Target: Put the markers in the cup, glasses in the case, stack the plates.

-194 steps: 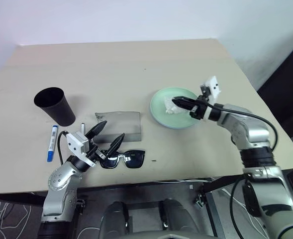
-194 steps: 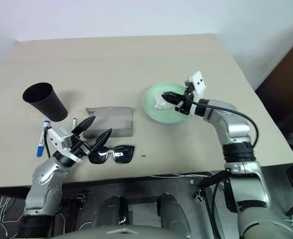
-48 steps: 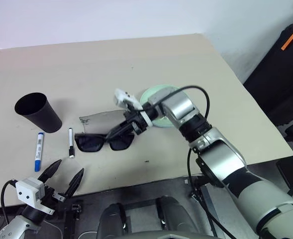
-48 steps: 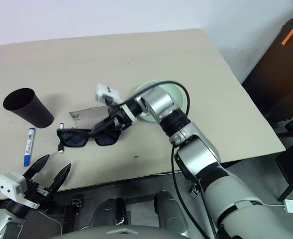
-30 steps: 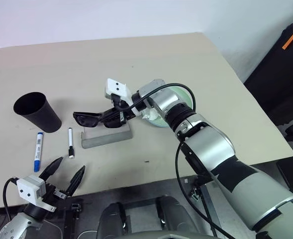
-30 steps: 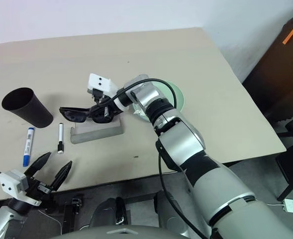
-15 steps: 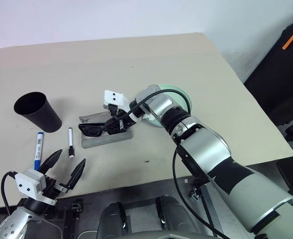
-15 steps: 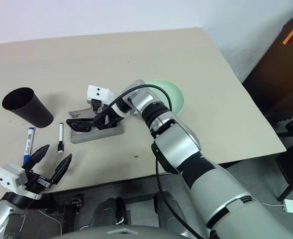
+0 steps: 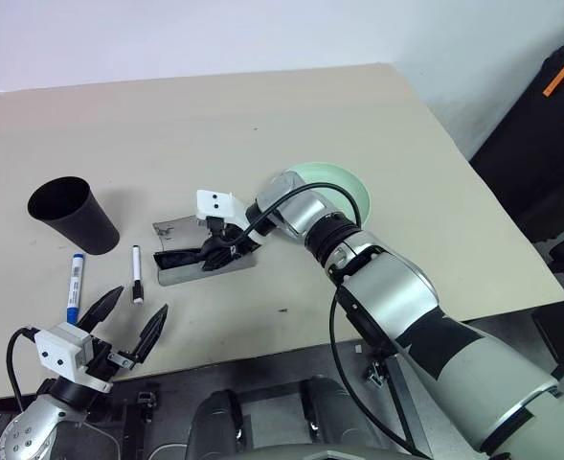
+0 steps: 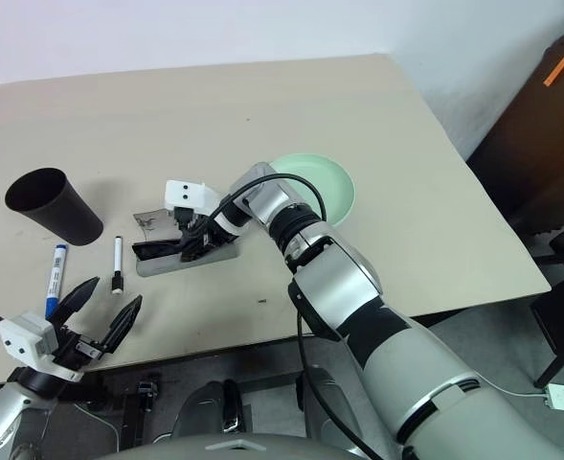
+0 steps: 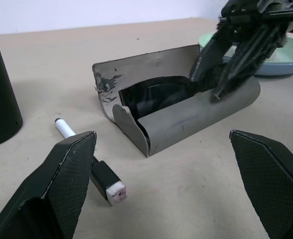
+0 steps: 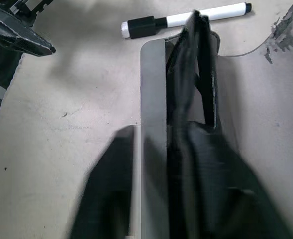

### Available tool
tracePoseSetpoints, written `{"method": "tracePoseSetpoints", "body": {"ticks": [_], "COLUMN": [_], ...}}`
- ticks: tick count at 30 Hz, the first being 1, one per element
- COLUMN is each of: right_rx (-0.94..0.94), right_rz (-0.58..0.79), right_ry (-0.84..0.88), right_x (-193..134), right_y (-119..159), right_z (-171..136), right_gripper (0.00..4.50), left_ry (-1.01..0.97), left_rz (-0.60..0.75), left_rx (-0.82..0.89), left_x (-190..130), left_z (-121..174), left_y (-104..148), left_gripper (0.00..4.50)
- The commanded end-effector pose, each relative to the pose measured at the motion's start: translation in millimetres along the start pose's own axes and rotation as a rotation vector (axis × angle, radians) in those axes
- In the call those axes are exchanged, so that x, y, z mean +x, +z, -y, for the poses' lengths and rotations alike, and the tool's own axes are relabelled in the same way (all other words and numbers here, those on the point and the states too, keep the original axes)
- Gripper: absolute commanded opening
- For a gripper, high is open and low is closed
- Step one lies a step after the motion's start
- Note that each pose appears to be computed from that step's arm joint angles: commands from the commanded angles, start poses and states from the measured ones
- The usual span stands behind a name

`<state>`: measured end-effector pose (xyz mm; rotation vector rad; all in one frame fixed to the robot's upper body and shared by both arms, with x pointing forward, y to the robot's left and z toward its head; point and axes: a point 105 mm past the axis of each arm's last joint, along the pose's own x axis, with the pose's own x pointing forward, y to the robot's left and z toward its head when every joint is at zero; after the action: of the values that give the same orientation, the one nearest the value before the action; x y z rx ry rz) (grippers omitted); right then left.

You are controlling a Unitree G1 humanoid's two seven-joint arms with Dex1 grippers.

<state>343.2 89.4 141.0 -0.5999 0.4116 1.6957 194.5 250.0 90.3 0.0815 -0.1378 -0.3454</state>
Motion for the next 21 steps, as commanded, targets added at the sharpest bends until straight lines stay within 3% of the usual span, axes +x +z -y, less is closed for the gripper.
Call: {"method": "tracePoseSetpoints", "body": {"ticks": [1, 5, 8, 14, 18, 21], "right_rx": [-0.02, 0.006, 0.077, 0.145, 0.27, 0.334], "right_rz": [0.06, 0.108, 0.144, 0.344, 0.456, 0.475], "right_ry": [-0.024, -0.031, -0.027, -0.018, -0.177, -0.293], "right_x": [-5, -10, -16, -41, -54, -56], "right_y": [19, 28, 36, 68, 74, 68], "right_z": [4, 6, 8, 12, 33, 45], "right_gripper": [3.2, 4.47, 4.47, 4.47, 3.64, 2.56], "left_ry": [0.003, 0.004, 0.005, 0.016, 0.013, 0.013], "left_rz": [0.011, 0.013, 0.022, 0.048, 0.054, 0.058], "left_rx": [0.017, 0.017, 0.013, 0.004, 0.009, 0.01], "left_x": [-2, 0, 3, 9, 13, 16], "left_z": [-1, -1, 0, -2, -2, -2], "left_y": [2, 2, 5, 10, 12, 14], "left_gripper": [4.5, 4.5, 4.5, 4.5, 4.5, 4.5]}}
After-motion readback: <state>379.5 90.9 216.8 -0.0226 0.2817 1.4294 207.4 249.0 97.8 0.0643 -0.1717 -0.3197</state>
